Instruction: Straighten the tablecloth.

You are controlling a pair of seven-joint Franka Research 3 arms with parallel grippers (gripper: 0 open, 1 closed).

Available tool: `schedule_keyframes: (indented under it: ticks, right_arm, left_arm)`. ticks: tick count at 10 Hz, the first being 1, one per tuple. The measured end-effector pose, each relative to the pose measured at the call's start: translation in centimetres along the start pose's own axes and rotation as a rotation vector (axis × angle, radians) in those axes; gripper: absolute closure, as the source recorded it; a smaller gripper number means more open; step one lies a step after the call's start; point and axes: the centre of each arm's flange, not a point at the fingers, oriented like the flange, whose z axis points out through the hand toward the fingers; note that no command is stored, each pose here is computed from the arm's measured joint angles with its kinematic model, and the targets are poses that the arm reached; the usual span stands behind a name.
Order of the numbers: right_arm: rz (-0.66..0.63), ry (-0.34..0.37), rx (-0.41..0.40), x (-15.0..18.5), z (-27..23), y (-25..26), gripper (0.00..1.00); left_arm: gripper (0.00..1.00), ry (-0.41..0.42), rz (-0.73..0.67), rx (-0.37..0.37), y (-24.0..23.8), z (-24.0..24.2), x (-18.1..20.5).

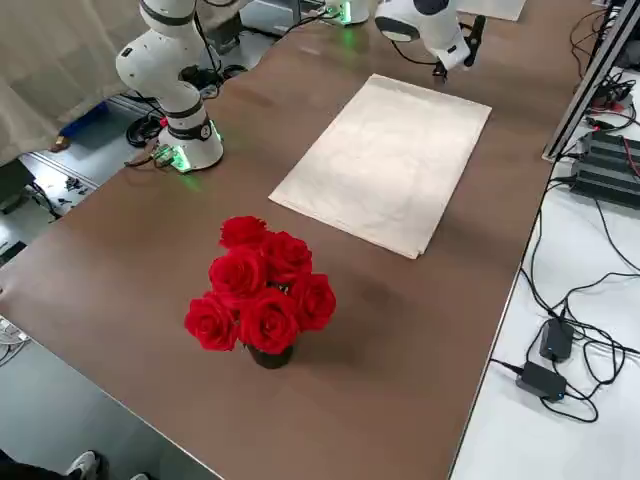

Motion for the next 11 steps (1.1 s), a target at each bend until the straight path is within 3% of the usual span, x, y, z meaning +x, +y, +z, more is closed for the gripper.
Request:
schedule_keyframes:
  ticks: [5,8,11]
  right_arm:
    - [-0.086,-0.133,-0.368,0.5,-14.5,8.8,0.0]
    - [-0.037,-0.14,-0.538,-0.7,-23.5,11.9,0.0]
    - [0.049,-0.094,-0.628,-2.8,-33.2,12.2,0.0]
  left_arm:
    - [0.0,0.001,-0.01,0.0,-0.6,-0.1,0.0]
    - [0.0,0.001,-0.015,0.026,-1.1,-0.1,0.0]
    - [0.0,0.002,-0.022,0.028,-1.4,-0.2,0.0]
